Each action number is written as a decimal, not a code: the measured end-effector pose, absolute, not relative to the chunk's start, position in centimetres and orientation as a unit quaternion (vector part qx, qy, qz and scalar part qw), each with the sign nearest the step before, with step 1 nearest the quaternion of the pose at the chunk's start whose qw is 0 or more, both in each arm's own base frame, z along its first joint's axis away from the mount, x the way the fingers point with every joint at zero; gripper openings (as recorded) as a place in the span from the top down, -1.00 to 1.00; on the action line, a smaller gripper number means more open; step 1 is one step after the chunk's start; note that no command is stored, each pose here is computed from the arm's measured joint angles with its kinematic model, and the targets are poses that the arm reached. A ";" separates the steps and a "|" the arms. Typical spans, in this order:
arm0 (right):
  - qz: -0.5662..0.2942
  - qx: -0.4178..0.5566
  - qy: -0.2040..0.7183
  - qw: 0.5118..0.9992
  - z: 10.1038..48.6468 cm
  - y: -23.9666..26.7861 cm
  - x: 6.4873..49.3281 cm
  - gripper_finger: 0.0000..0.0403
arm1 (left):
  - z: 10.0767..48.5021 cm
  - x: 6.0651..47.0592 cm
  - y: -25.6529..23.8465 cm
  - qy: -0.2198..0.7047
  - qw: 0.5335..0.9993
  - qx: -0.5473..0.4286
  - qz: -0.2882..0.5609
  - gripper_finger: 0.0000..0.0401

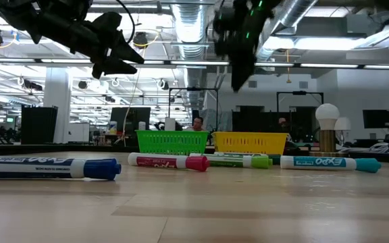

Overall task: Pick & Place Markers
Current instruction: Put the large light blue marker into the yellow bin

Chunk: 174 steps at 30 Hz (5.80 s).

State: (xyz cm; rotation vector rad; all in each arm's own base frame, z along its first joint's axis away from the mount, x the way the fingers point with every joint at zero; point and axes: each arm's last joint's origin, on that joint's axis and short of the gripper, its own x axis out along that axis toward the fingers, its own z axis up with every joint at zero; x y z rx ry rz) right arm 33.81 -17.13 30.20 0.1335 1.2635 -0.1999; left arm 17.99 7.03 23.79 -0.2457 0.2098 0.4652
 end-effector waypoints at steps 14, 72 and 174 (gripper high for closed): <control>-0.007 0.050 0.539 0.841 39.7 -3.9 27.6 0.08 | 23.8 18.2 6.4 0.106 0.965 -0.122 0.208 -0.13; 0.004 0.028 0.652 0.758 13.5 5.5 27.6 0.13 | 23.8 19.3 1.4 0.118 0.978 -0.143 0.091 -0.13; -0.010 0.023 0.593 0.805 20.4 -11.4 34.3 0.67 | 23.7 19.3 1.6 0.120 0.978 -0.140 0.102 -0.13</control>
